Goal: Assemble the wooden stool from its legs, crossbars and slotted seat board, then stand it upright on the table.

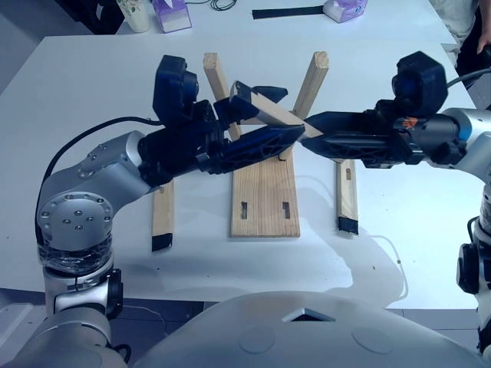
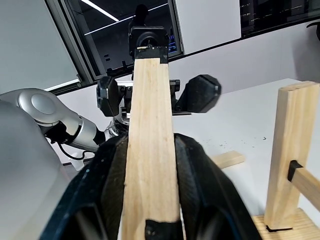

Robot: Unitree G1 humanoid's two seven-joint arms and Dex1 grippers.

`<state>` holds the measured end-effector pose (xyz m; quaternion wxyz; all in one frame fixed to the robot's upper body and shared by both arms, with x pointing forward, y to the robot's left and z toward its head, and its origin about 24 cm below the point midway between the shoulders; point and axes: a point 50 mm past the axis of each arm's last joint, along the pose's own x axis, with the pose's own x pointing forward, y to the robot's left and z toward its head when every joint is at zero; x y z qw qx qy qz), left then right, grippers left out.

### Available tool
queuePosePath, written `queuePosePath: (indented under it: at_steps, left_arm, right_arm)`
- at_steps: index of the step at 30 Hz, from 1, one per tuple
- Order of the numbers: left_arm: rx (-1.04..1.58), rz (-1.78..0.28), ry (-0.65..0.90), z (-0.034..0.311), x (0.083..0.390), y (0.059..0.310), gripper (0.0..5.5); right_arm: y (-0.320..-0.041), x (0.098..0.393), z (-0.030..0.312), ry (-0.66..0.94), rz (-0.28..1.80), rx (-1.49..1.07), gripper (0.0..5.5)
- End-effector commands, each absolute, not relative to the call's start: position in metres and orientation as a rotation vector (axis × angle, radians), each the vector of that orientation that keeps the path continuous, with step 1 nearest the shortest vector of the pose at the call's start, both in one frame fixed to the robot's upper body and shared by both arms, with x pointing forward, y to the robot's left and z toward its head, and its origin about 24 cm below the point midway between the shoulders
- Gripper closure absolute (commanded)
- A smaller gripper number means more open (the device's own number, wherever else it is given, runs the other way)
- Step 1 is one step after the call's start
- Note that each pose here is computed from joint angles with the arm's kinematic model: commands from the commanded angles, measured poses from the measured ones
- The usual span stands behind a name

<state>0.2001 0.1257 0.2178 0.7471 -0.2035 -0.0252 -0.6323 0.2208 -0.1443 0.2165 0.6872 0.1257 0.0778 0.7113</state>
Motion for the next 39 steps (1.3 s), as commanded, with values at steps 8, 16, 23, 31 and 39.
queuePosePath:
  at_steps: [8,16,23,31,39]
  left_arm:
    - [-0.403,-1.497,-0.016,0.216,0.187,0.118,3.64]
    - [-0.381,-1.506,-0.005,0.213,0.189,0.120,4.21]
    - [-0.356,-1.485,0.003,0.210,0.192,0.122,4.21]
    - [-0.203,-1.400,0.031,0.207,0.198,0.138,4.21]
    - [0.069,-1.235,0.078,0.211,0.209,0.196,4.21]
  right_arm:
    - [-0.141,0.219,0.220,0.150,1.622,0.303,4.19]
    - [-0.140,0.218,0.220,0.140,1.617,0.293,4.19]
    - [-0.139,0.227,0.209,0.146,1.503,0.147,3.39]
    - [-0.153,0.224,0.185,0.234,1.437,-0.019,3.20]
    - [-0.193,0.218,0.182,0.170,1.169,-0.023,3.20]
